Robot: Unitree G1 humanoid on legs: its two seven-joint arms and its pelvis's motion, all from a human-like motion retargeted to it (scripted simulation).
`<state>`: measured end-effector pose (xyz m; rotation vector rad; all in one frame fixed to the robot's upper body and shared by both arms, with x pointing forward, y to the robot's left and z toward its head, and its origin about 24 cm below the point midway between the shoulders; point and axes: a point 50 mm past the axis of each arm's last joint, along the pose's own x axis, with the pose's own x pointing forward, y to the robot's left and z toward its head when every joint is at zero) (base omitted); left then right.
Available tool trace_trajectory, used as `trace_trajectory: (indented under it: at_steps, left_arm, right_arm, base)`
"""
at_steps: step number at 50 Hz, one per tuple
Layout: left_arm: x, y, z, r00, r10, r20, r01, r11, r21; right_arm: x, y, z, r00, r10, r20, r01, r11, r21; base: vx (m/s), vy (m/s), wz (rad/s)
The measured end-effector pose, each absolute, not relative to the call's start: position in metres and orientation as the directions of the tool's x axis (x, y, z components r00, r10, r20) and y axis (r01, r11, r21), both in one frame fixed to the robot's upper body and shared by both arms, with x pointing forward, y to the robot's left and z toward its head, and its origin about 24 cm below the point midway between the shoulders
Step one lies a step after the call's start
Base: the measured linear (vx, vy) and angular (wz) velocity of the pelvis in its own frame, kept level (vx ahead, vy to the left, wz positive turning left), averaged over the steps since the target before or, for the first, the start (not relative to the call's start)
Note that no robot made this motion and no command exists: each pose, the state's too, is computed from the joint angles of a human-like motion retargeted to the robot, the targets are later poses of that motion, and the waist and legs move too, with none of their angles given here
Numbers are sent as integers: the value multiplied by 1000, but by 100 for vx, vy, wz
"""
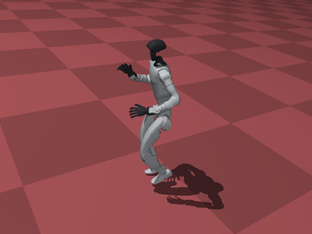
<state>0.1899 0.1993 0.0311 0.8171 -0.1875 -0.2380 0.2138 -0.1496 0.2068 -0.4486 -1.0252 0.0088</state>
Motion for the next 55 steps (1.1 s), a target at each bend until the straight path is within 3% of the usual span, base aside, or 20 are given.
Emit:
trace_trajectory:
  at_steps: [7,13,16,18,21,25,28,30,33,37,40,43,45,48,55]
  left_arm:
    - [183,209,28,974,-218,62,104,672,733]
    - [142,222,-25,984,10,-178,98,802,589]
    - [153,226,-34,976,73,-204,60,812,581]
    - [189,223,-16,993,66,-101,3,822,570]
    - [241,187,59,968,-86,237,-37,881,472]
    - [234,124,188,600,-297,743,93,948,304]
    - [202,99,237,325,-352,878,258,926,276]
    - [189,93,249,245,-362,899,321,906,278]
    - [195,92,235,340,-385,858,336,902,271]
    - [232,110,141,730,-439,524,279,891,358]
    - [224,146,60,912,-369,181,270,869,415]
    - [197,183,28,967,-253,19,220,870,441]
    - [183,203,23,983,-181,-28,173,869,463]
    - [170,224,27,994,-108,-34,111,863,493]
    - [166,219,18,993,-100,-69,120,904,410]
  right_arm:
    - [219,-151,240,384,92,919,285,934,-213]
    - [202,-134,236,368,163,915,125,967,-223]
    - [207,-128,223,444,205,872,67,963,-261]
    - [222,-125,197,575,250,779,4,951,-308]
    - [238,-127,127,801,340,493,-170,919,-357]
    - [218,-143,32,926,374,58,-348,902,-254]
    - [190,-160,-11,928,336,-163,-363,914,-183]
    - [178,-166,-25,928,290,-234,-331,930,-160]
    - [195,-167,-14,964,215,-159,-243,951,-190]
    - [250,-142,73,941,190,278,-129,966,-224]
    - [246,-128,169,723,155,673,-63,985,-159]
    - [218,-133,228,472,59,880,-2,998,-66]
    - [202,-139,249,354,16,935,34,999,-30]
    - [194,-146,255,315,-13,949,65,998,-8]
    - [206,-148,205,572,3,820,31,999,-25]
  base:
    - [15,-5,0]
    - [22,1,-28]
    - [15,3,-41]
    - [10,2,4]
    - [7,-2,79]
    - [1,-7,112]
    - [-3,-6,40]
    - [-4,-7,10]
    - [-1,-8,-22]
    - [5,-5,-50]
    - [12,-2,-54]
    - [15,0,-21]
    - [14,2,-3]
    - [12,5,-2]
    - [6,12,1]
